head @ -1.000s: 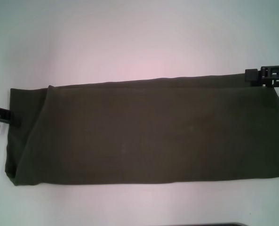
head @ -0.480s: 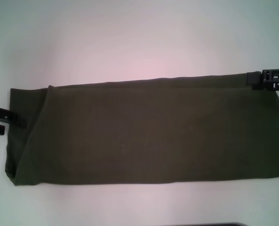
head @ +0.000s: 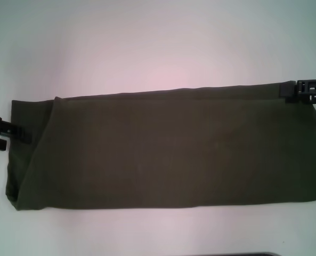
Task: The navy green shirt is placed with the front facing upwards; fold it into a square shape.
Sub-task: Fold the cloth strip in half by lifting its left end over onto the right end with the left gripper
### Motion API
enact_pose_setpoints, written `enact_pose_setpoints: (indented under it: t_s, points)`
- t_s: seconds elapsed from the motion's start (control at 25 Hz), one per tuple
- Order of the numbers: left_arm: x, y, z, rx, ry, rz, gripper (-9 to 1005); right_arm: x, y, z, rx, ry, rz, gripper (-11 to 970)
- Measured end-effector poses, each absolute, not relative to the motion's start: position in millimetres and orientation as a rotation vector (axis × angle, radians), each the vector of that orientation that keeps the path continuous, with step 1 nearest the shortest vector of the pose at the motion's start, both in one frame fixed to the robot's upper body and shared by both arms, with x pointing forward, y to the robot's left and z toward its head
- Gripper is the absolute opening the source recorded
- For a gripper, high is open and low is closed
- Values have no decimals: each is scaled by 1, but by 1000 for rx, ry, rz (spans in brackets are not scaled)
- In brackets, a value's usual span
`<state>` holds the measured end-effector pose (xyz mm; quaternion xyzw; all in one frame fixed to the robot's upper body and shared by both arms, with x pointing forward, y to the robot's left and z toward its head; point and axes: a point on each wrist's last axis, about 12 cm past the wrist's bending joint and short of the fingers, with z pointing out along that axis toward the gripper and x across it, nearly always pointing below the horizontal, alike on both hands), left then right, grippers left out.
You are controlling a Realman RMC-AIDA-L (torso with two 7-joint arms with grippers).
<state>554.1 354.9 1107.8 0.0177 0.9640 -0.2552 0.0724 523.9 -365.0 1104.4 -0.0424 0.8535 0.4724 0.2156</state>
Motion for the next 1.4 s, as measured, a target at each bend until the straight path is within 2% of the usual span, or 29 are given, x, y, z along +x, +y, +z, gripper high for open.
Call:
enact_pose_setpoints:
  t_s: [1.4]
  points:
    - [554, 350, 1101, 40, 2945, -764, 791, 524, -365, 1104, -115, 2370, 1314, 658]
